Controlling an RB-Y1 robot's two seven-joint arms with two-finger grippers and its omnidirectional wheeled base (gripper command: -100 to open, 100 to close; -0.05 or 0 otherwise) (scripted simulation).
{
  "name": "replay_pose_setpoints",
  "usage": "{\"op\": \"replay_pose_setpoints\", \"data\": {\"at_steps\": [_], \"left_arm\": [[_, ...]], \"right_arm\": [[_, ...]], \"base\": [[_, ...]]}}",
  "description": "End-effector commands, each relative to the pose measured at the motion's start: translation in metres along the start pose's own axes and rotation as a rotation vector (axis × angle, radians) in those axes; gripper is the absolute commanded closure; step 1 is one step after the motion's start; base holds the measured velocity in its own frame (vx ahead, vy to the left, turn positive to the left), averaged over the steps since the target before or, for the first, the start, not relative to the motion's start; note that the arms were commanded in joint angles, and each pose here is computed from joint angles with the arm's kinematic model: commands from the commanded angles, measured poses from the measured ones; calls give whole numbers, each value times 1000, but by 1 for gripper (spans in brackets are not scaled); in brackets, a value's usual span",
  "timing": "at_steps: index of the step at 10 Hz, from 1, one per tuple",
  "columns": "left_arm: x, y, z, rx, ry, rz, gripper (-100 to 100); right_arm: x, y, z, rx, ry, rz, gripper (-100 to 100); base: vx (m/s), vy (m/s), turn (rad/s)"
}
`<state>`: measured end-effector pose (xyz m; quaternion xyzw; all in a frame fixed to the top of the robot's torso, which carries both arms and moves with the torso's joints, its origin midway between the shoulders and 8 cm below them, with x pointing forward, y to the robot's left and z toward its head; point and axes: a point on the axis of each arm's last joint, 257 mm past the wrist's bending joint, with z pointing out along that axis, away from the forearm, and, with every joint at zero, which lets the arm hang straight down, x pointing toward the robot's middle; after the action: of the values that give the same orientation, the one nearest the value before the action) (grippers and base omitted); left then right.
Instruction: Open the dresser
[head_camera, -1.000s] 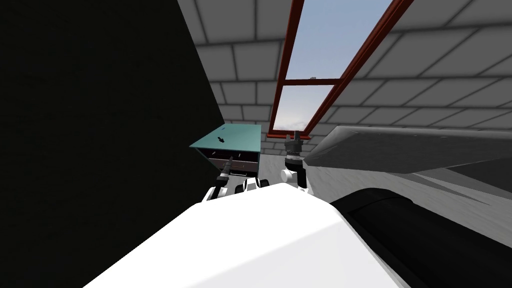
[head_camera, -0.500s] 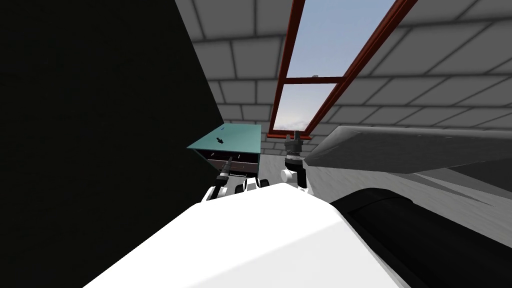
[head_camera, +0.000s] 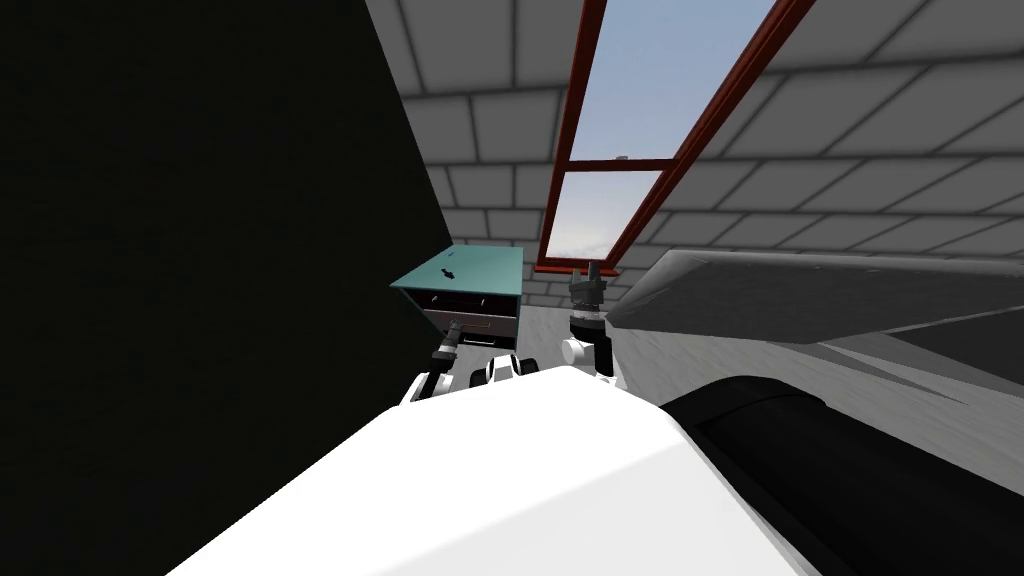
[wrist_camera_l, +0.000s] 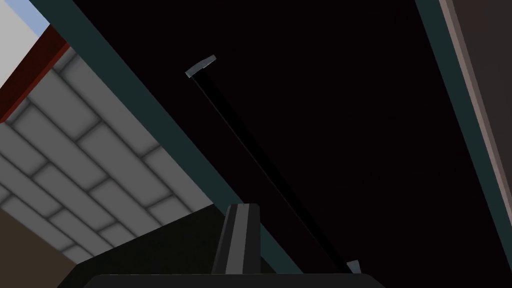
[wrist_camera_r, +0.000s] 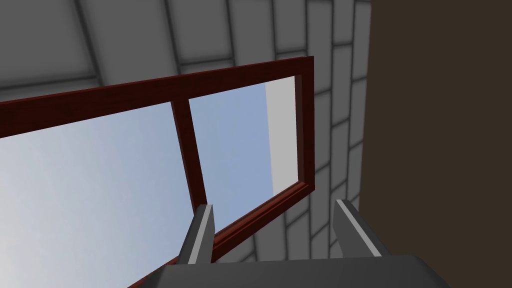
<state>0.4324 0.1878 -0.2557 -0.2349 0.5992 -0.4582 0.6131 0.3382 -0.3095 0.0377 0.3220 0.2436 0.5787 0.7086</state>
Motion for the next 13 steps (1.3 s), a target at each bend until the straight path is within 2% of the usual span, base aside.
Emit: {"op": "replay_pose_setpoints", "data": {"at_steps": [1, 3, 7, 8, 10, 13], "left_arm": [[-1, 0, 3, 1, -1, 2, -100], [-2, 0, 6, 3, -2, 5, -100], [-8, -6, 12, 3, -6, 5, -100], [-3, -1, 7, 2, -3, 4, 100], [-7, -6, 7, 3, 0, 4, 100], [-9, -12, 4, 6, 6, 3, 100]], "right_arm": [[0, 0, 0, 0, 0, 0, 0], [0, 0, 0, 0, 0, 0, 0], [0, 0, 0, 0, 0, 0, 0], [0, 0, 0, 0, 0, 0, 0], [0, 0, 0, 0, 0, 0, 0], [0, 0, 0, 0, 0, 0, 0]], "base": [[93, 11, -53], [179, -8, -34], [73, -12, -17], [-53, 12, 30], [-67, 11, 16], [-185, 57, 20]]}}
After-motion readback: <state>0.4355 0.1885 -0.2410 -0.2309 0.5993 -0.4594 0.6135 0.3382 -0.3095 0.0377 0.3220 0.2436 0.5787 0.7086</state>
